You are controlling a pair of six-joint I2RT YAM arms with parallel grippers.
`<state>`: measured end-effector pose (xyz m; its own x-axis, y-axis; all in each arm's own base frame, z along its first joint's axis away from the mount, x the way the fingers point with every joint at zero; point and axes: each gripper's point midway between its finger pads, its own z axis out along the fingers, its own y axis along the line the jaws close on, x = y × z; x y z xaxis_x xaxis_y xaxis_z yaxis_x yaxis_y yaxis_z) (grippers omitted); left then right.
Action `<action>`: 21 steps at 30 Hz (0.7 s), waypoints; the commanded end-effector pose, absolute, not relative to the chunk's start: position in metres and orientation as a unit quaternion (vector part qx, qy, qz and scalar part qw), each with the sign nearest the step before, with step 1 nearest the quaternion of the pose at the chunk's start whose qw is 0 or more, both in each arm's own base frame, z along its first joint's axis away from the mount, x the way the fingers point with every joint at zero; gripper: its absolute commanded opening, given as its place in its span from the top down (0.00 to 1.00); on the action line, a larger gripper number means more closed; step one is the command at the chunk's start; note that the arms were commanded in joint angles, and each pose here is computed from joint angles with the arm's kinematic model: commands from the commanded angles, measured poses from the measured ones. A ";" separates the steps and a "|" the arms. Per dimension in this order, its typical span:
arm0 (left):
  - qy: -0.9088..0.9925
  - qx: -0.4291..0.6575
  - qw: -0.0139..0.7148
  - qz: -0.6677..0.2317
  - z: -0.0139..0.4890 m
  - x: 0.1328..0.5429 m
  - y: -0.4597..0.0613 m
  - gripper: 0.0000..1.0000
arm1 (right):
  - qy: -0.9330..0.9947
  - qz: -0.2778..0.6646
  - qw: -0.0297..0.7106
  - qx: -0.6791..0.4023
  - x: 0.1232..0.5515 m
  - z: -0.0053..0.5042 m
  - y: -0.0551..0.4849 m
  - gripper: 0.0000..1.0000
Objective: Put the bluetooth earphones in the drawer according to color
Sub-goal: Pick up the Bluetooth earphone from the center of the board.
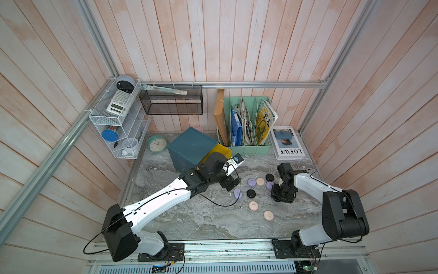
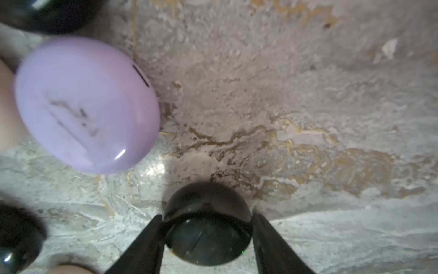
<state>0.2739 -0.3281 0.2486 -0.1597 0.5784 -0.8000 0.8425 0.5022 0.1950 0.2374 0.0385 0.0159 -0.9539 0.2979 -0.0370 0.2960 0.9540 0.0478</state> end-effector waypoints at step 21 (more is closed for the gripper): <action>0.747 0.483 0.438 -0.129 0.247 0.274 -0.325 0.00 | 0.988 0.022 0.022 0.148 0.230 0.016 0.037 0.91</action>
<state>0.2727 -0.3273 0.2461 -0.1569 0.5920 -0.7905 0.8428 0.4975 0.2052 0.2368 0.0384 0.0156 -0.9545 0.2946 -0.0458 0.2923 0.9549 0.0517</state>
